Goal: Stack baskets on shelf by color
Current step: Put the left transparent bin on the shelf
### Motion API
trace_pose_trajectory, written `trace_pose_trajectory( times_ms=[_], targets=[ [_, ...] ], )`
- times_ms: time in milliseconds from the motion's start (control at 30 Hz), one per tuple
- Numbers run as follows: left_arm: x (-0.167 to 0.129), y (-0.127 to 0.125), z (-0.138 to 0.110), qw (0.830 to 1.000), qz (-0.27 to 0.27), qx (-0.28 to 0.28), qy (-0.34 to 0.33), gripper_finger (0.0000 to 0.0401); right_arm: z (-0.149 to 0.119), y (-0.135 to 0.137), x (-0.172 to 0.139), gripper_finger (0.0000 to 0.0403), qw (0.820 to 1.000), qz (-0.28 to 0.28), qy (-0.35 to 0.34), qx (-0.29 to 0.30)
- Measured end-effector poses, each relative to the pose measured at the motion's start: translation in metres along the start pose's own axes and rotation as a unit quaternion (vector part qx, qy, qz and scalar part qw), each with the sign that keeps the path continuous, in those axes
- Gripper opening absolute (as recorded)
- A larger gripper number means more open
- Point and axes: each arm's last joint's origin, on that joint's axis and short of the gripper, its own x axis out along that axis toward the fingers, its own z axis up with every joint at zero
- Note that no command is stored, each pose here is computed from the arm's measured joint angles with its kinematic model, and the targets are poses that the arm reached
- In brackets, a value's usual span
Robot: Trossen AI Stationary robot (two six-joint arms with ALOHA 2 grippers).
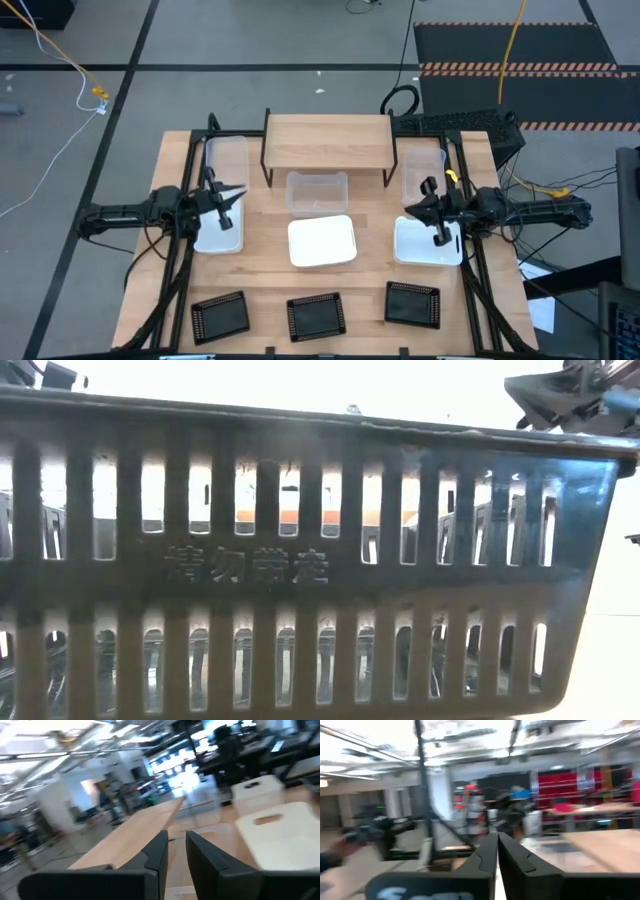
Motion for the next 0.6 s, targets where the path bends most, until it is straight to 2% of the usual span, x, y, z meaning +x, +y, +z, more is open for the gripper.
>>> trace_pose_trajectory(
  times_ms=[133,333,533,600],
  targets=[
    [0.000,0.003,0.000,0.999,0.045,-0.003,0.014,0.0072,0.002,-0.001,0.004,0.0045,1.000,-0.011,-0.015,-0.022],
    [-0.001,0.011,0.008,0.995,0.098,-0.003,-0.017,0.0072,0.018,0.002,0.009,0.0101,0.993,0.010,-0.106,-0.054],
    [-0.001,0.011,0.008,0.995,0.099,-0.004,-0.016,0.0072,0.014,0.000,0.023,0.0132,0.998,0.005,-0.054,-0.027],
    [-0.001,0.011,0.008,0.995,0.098,-0.004,-0.015,0.0072,0.007,-0.002,0.027,0.0137,0.999,-0.030,-0.026,-0.026]
  ],
)
